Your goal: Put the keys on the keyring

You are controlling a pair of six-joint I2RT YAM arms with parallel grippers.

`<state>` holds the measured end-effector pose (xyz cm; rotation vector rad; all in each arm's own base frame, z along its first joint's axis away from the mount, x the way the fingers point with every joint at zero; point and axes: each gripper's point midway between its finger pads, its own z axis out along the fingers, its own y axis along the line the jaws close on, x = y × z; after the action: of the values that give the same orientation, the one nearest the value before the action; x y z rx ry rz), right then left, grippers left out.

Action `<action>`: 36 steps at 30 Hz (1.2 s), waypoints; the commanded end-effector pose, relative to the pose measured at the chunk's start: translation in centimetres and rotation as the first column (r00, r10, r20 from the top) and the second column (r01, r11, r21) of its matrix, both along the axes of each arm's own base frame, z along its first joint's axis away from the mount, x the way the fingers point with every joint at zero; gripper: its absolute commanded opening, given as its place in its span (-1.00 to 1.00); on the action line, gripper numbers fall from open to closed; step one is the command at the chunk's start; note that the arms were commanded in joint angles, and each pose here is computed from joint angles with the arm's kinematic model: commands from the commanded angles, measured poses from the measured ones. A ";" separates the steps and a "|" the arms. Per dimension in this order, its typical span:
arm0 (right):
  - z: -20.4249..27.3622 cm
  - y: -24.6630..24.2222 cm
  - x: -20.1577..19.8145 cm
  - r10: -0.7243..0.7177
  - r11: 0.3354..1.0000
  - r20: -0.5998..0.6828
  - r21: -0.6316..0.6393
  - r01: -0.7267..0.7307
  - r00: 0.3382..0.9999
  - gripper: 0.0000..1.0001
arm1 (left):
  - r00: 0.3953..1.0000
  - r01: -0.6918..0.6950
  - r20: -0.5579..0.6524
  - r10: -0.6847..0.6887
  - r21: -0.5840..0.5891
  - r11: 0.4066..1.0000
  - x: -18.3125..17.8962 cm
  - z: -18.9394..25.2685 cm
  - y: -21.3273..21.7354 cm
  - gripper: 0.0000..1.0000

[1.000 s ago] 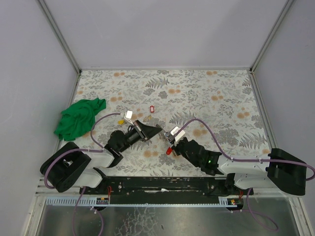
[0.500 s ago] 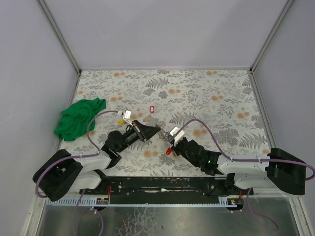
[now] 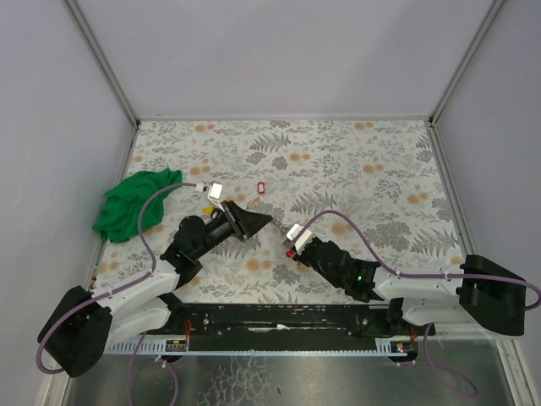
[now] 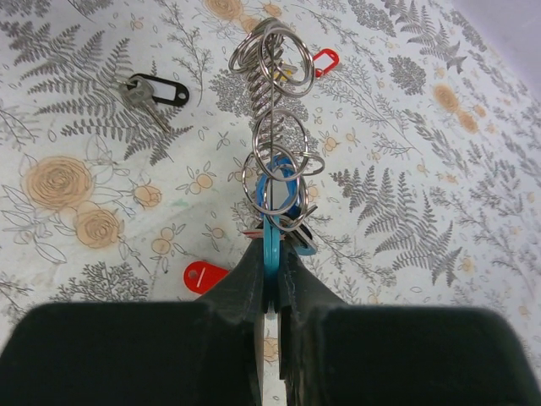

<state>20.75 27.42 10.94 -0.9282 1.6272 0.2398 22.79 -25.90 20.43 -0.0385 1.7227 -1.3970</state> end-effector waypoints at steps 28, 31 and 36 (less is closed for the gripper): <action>0.2 -0.2 0.3 0.170 0.951 0.165 -0.285 -0.118 0.972 -1.00 | 0.919 0.381 -0.204 -0.338 0.232 0.895 -0.8 -2.5 -2.2 -0.24; 0.1 -0.3 0.3 0.171 0.950 0.164 -0.290 -0.118 0.971 -1.00 | 0.911 0.395 -0.227 -0.345 0.237 0.888 -1.2 -2.5 -2.0 -0.25; 0.1 -0.4 0.3 0.170 0.949 0.167 -0.294 -0.116 0.971 -1.00 | 0.911 0.389 -0.252 -0.326 0.263 0.883 -1.2 -3.0 -1.7 -0.25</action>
<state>21.10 26.51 10.25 -1.2620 1.4540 0.0046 22.24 -27.78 17.12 0.3032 2.1546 -1.3986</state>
